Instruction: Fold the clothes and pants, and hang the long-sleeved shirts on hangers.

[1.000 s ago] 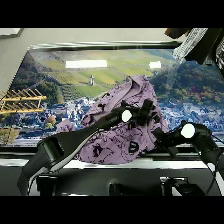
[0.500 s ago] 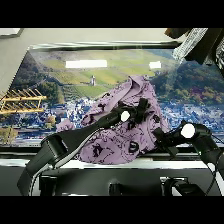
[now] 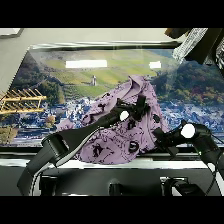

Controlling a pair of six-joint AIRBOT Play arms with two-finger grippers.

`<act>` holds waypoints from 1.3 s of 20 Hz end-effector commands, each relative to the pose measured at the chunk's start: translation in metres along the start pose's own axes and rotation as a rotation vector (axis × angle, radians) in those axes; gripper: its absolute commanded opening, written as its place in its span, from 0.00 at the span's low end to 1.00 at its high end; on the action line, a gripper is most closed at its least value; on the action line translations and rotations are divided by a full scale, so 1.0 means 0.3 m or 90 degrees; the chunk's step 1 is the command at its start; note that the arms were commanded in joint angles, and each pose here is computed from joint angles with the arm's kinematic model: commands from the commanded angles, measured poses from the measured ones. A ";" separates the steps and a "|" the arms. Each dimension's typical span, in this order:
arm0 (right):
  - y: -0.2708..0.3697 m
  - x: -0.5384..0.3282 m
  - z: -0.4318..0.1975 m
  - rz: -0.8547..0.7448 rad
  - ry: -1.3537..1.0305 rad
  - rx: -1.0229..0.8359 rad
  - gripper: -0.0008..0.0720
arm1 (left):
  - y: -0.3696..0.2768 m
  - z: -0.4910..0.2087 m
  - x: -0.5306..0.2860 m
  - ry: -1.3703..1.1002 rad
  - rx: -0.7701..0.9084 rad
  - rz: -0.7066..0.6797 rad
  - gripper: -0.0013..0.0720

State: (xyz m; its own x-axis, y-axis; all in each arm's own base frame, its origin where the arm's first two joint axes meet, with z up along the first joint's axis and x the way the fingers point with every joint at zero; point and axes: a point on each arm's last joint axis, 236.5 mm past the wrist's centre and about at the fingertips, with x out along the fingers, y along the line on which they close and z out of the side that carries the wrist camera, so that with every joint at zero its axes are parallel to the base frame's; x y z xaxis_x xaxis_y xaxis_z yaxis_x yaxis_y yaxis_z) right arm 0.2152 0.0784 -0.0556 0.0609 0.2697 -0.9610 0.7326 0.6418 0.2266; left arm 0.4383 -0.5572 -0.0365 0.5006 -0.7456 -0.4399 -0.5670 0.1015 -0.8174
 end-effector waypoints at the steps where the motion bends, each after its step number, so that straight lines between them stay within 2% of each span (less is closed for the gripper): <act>1: 0.001 -0.004 0.001 0.002 -0.002 -0.013 0.05 | -0.005 0.034 -0.028 0.002 0.064 0.034 0.04; 4: 0.029 -0.021 0.007 0.024 -0.013 -0.029 0.05 | -0.028 0.107 -0.096 0.014 0.219 0.089 0.04; 6: 0.094 -0.063 0.042 0.066 -0.047 -0.066 0.05 | -0.108 0.167 -0.157 0.012 0.324 0.087 0.04; 9: 0.297 -0.231 0.165 0.179 -0.163 -0.114 0.05 | -0.281 0.271 -0.290 -0.010 0.448 0.063 0.04; 14: 0.666 -0.470 0.263 0.256 -0.248 -0.277 0.05 | -0.650 0.433 -0.566 -0.109 0.530 -0.038 0.04; 19: 1.018 -0.789 0.374 0.317 -0.369 -0.387 0.05 | -1.037 0.511 -0.894 -0.227 0.617 -0.164 0.04; 22: 1.145 -1.058 0.381 0.392 -0.469 -0.424 0.05 | -1.144 0.552 -1.059 -0.283 0.620 -0.205 0.04; 26: 1.183 -1.254 0.251 0.492 -0.530 -0.473 0.04 | -1.247 0.553 -1.280 -0.341 0.628 -0.248 0.04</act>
State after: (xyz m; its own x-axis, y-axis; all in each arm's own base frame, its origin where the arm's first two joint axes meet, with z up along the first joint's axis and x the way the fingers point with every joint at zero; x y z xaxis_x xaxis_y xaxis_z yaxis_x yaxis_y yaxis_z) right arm 0.5127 0.1400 0.3234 0.8296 0.3613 -0.4258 -0.0822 0.8332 0.5468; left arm 0.5768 -0.2346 0.3344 0.8396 -0.5378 -0.0771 0.2852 0.5571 -0.7799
